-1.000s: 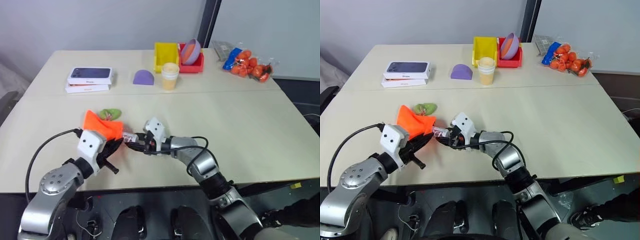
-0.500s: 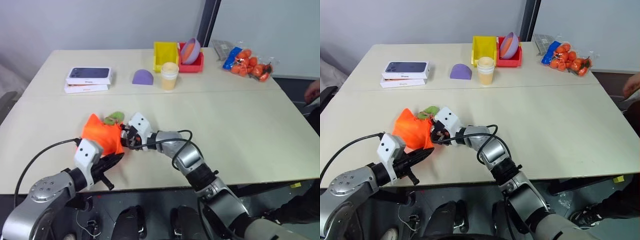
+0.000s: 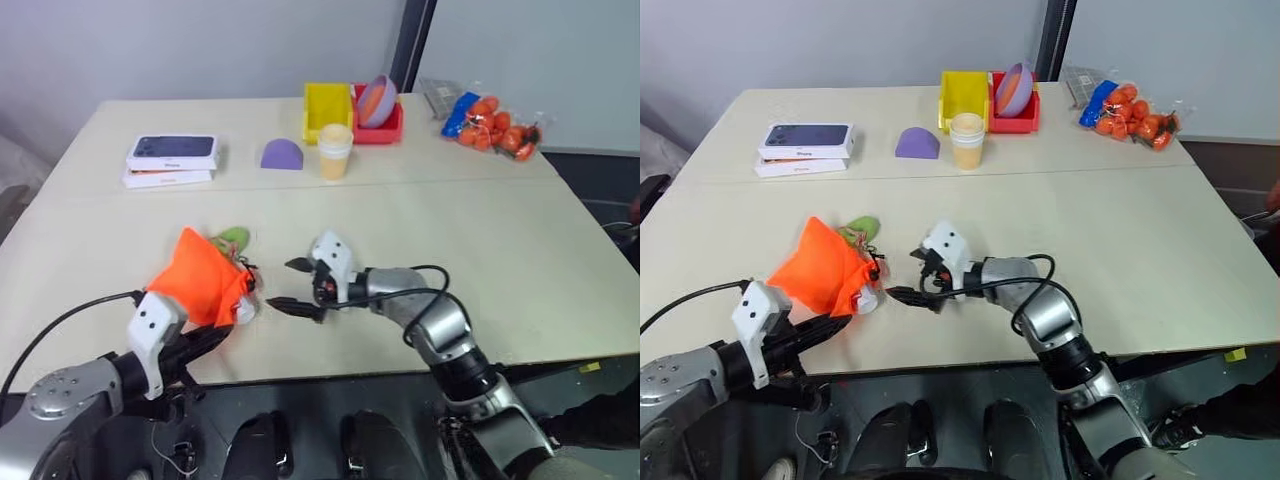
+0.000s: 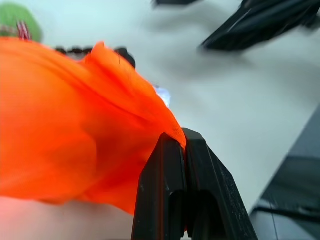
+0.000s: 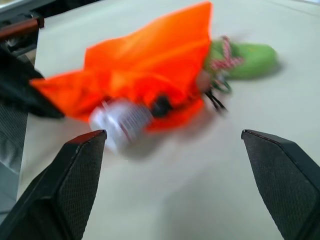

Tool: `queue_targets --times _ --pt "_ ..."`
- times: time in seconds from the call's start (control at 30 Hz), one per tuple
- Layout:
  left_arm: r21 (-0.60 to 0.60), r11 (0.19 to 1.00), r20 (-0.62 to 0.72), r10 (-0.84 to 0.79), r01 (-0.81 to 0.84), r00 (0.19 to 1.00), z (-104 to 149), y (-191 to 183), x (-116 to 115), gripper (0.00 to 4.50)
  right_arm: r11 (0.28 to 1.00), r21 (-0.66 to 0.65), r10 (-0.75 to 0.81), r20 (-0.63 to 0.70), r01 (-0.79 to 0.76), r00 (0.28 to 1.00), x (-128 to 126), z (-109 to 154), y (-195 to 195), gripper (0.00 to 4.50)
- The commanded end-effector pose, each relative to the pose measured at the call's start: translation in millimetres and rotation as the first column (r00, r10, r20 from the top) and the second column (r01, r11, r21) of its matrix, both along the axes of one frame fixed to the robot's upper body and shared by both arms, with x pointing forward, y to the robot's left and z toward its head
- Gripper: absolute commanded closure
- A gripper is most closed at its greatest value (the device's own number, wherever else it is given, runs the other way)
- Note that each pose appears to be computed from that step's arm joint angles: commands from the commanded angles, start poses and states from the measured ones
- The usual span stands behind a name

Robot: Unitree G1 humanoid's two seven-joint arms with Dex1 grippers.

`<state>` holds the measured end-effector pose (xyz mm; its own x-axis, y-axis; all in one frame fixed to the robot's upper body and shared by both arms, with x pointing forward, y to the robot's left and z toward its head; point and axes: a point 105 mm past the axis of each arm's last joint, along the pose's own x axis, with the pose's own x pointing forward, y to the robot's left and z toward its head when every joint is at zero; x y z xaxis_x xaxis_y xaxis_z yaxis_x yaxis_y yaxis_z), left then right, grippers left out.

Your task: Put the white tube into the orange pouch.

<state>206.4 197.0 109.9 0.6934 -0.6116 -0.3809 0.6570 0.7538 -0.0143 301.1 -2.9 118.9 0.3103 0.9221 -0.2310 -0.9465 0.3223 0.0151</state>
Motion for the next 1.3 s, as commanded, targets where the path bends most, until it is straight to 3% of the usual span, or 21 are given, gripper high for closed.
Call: queue_targets --times 0.03,0.17,0.27,0.37,0.47,0.63,1.03,1.13,1.3 --pt "0.040 0.999 0.011 -0.002 0.001 1.000 6 15 -3 4.50 0.999 0.033 -0.005 0.046 0.004 0.999 0 15 -2 0.04" --pt "0.119 0.993 -0.020 0.010 -0.007 1.000 -3 34 -6 4.50 0.997 0.034 -0.065 0.049 0.063 0.997 13 15 1 0.04" --pt "0.069 0.998 -0.005 0.005 -0.005 1.000 2 32 -4 4.50 0.991 0.036 -0.130 0.057 0.128 0.990 26 17 8 0.04" --pt "-0.019 1.000 0.008 -0.004 0.004 1.000 10 25 -3 3.57 0.983 0.065 -0.173 0.066 0.169 0.983 39 22 21 0.00" --pt "-0.095 0.994 0.037 0.048 -0.044 0.998 19 27 4 2.20 0.975 0.096 -0.208 0.061 0.201 0.976 51 27 37 0.00" --pt "-0.211 0.973 0.078 0.113 -0.094 0.991 34 32 13 2.20 0.957 0.109 -0.273 0.004 0.270 0.962 68 24 67 0.00" --pt "-0.209 0.962 0.055 0.190 -0.175 0.980 16 38 16 2.20 0.926 0.051 -0.364 -0.138 0.374 0.921 78 2 118 0.00" --pt "-0.218 0.958 0.078 0.207 -0.186 0.975 19 38 20 2.12 0.936 0.058 -0.336 -0.144 0.347 0.931 75 -3 120 0.88" --pt "-0.287 0.935 0.176 0.264 -0.207 0.948 42 39 38 2.12 0.937 0.117 -0.324 -0.069 0.330 0.943 79 5 104 3.58"
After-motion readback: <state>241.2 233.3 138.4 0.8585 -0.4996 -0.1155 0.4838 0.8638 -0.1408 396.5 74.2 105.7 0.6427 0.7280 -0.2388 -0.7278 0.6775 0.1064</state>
